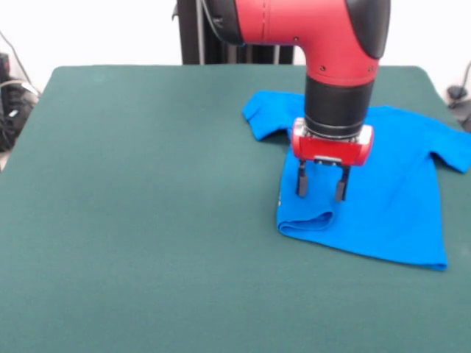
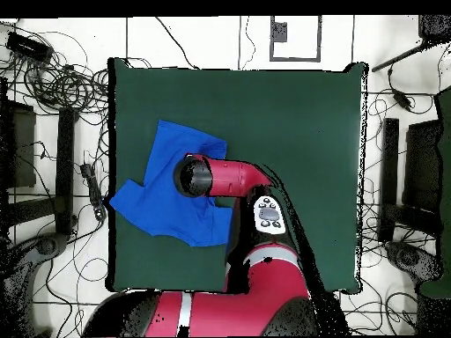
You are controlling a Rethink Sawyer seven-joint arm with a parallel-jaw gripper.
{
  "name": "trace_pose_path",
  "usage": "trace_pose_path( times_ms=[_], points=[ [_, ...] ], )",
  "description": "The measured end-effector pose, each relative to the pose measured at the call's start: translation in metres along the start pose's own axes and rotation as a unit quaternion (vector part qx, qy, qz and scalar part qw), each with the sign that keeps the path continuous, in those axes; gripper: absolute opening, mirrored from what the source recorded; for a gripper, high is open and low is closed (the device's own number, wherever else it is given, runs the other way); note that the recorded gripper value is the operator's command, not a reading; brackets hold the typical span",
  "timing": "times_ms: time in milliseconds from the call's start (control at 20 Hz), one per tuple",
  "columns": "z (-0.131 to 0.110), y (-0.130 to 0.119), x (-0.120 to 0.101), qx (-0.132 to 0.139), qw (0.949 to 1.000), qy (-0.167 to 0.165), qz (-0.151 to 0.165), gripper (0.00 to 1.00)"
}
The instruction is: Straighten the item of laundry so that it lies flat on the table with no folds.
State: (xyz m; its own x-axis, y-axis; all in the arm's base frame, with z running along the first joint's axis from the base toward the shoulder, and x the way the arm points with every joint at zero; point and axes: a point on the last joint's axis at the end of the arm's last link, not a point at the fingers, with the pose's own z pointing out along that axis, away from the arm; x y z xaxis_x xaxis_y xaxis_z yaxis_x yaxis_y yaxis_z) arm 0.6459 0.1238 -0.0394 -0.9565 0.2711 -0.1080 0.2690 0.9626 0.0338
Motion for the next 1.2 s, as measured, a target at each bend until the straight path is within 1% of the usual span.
trace_pose_path(
  times_ms=[300, 450, 500, 1200],
  points=[
    [0.0000, -0.0021, -0.0009, 0.000, 1.0000, 0.000, 0.001, 1.00],
    [0.0007, -0.0052, -0.0004, 0.003, 1.0000, -0.001, -0.004, 1.00],
    [0.0013, -0.0077, 0.0002, 0.005, 0.9999, -0.002, -0.009, 0.00],
    [0.0010, -0.0040, 0.0011, 0.006, 0.9999, -0.002, -0.015, 0.00]
  ],
)
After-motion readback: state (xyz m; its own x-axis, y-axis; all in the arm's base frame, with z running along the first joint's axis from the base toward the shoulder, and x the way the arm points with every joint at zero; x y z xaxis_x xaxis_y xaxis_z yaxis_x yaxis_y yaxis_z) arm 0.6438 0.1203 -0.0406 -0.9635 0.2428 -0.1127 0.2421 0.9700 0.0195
